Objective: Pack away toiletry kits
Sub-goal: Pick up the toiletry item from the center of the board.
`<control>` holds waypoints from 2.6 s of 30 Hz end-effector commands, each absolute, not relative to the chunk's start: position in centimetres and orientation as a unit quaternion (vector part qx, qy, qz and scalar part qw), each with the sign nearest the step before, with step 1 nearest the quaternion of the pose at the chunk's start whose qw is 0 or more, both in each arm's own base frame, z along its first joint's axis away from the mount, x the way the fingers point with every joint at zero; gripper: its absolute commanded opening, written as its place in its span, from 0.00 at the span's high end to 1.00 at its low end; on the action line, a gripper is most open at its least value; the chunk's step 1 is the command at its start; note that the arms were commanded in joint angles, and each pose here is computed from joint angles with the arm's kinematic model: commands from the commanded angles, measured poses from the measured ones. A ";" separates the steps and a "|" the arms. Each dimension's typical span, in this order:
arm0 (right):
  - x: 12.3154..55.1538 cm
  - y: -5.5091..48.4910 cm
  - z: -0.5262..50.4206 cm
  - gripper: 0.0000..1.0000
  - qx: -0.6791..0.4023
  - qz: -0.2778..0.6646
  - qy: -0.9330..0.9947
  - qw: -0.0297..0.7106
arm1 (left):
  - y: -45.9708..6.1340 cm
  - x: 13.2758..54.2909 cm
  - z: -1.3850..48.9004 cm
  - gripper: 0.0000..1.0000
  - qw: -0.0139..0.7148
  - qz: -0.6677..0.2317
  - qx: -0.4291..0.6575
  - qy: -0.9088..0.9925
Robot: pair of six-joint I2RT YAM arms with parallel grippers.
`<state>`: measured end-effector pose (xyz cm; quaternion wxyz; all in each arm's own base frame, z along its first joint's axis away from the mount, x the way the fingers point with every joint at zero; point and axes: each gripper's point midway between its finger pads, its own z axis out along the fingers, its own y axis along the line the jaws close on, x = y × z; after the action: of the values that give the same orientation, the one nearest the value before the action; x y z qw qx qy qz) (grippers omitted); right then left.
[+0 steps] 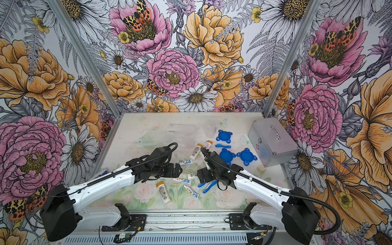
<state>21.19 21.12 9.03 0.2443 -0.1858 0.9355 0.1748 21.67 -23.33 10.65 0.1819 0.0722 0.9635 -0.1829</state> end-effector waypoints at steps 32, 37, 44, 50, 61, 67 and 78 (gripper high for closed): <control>22.7 16.5 9.2 0.01 -0.068 0.208 0.935 0.278 | -34.4 25.0 3.6 0.01 0.105 -0.070 0.315 0.941; 22.8 16.2 9.1 0.00 -0.078 0.197 0.935 0.284 | -34.3 23.2 1.7 0.02 0.076 -0.053 0.338 0.937; 23.4 16.1 9.2 0.00 -0.097 0.186 0.929 0.306 | -33.7 22.6 0.5 0.02 0.063 -0.035 0.332 0.940; 23.7 16.7 9.4 0.00 -0.100 0.200 0.923 0.313 | -32.5 22.3 -0.2 0.06 0.056 -0.004 0.341 0.938; 23.2 16.5 8.8 0.00 -0.094 0.205 0.924 0.310 | -31.9 22.0 -0.6 0.18 0.054 0.011 0.346 0.937; 23.4 16.5 9.0 0.01 -0.092 0.204 0.923 0.313 | -32.0 21.9 -0.6 0.22 0.052 0.008 0.348 0.936; 23.7 16.9 9.2 0.01 -0.099 0.205 0.922 0.313 | -32.0 21.7 -0.5 0.30 0.047 0.003 0.345 0.937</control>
<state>22.73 15.83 7.59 0.2866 -0.0867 0.9359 0.1854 23.80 -33.68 1.86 0.1002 0.3336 0.9372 -0.0201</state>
